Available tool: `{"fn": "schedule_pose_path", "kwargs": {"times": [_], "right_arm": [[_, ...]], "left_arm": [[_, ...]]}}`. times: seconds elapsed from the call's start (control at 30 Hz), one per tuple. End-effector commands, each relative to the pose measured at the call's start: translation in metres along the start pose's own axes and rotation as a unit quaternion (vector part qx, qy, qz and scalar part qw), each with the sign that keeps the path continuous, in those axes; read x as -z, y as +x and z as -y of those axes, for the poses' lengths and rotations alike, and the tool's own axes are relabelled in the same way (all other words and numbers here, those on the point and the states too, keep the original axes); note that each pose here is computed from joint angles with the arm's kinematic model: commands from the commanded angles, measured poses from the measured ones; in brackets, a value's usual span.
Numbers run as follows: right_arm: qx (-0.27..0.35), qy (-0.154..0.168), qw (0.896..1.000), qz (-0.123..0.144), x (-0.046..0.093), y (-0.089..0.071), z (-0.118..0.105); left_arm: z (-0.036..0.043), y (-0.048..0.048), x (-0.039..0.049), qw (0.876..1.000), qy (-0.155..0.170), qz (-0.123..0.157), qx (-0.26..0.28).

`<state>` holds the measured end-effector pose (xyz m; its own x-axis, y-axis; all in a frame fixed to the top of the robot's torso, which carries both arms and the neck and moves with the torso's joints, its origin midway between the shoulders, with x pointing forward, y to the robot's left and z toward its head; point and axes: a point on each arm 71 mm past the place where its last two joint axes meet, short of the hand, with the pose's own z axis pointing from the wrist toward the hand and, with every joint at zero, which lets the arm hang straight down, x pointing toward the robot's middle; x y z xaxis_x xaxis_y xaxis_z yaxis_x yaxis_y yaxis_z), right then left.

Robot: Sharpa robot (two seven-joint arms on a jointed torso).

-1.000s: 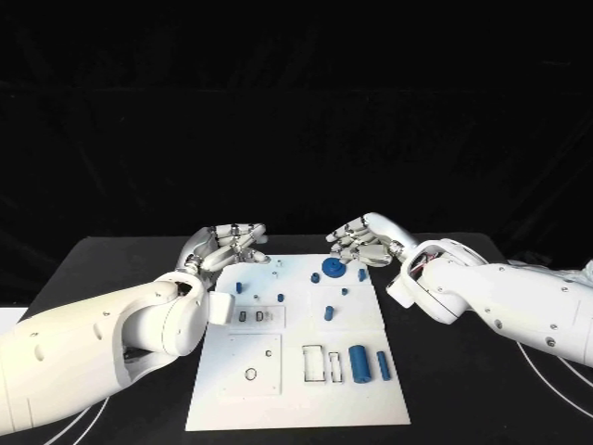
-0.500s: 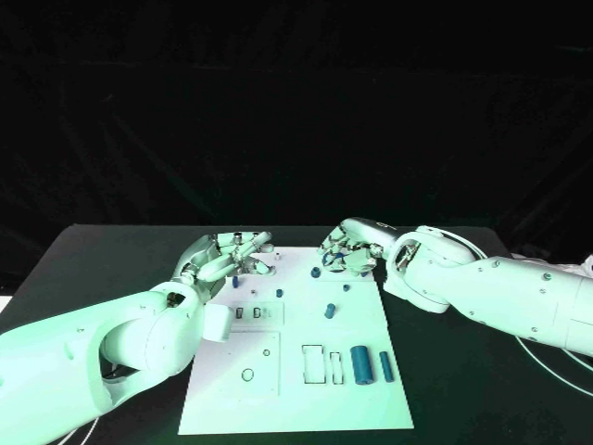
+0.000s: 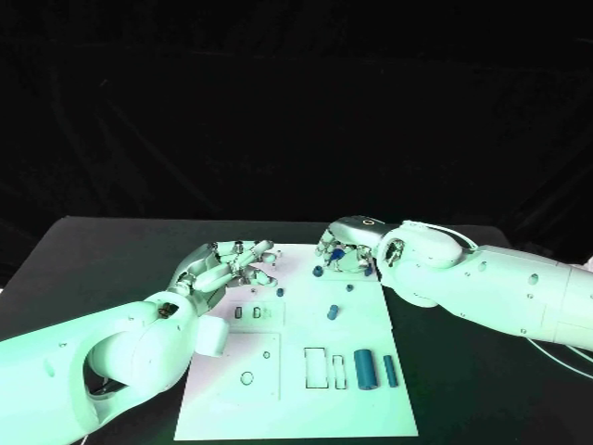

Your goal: Assemble the parts on the task board

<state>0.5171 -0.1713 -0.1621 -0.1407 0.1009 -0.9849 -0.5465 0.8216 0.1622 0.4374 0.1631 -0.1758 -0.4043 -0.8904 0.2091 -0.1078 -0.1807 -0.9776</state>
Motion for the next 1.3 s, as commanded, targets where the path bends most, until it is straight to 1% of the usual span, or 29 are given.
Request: {"fn": "schedule_pose_path", "kwargs": {"times": [0.03, 0.17, 0.47, 1.0, 1.3], "right_arm": [[0.053, 0.011, 0.998, -0.022, -0.001, 0.002, -0.001], [0.066, 0.014, 0.997, -0.029, -0.002, 0.002, -0.001], [0.081, 0.010, 0.996, -0.027, -0.004, 0.002, -0.005], [0.083, 0.002, 0.996, -0.024, -0.008, 0.002, -0.009], [0.081, -0.004, 0.996, -0.022, -0.009, 0.002, -0.011]], "left_arm": [[0.0018, 0.0054, 0.0006, 1.000, -0.002, -0.022, 0.010], [0.0034, 0.0064, 0.0012, 1.000, -0.001, -0.024, 0.011], [0.0054, 0.0058, 0.0011, 1.000, -0.001, -0.025, 0.010], [0.0049, 0.0073, -0.0005, 0.999, -0.004, -0.030, 0.011], [0.0037, 0.0065, -0.0025, 0.999, -0.007, -0.029, 0.011]]}}
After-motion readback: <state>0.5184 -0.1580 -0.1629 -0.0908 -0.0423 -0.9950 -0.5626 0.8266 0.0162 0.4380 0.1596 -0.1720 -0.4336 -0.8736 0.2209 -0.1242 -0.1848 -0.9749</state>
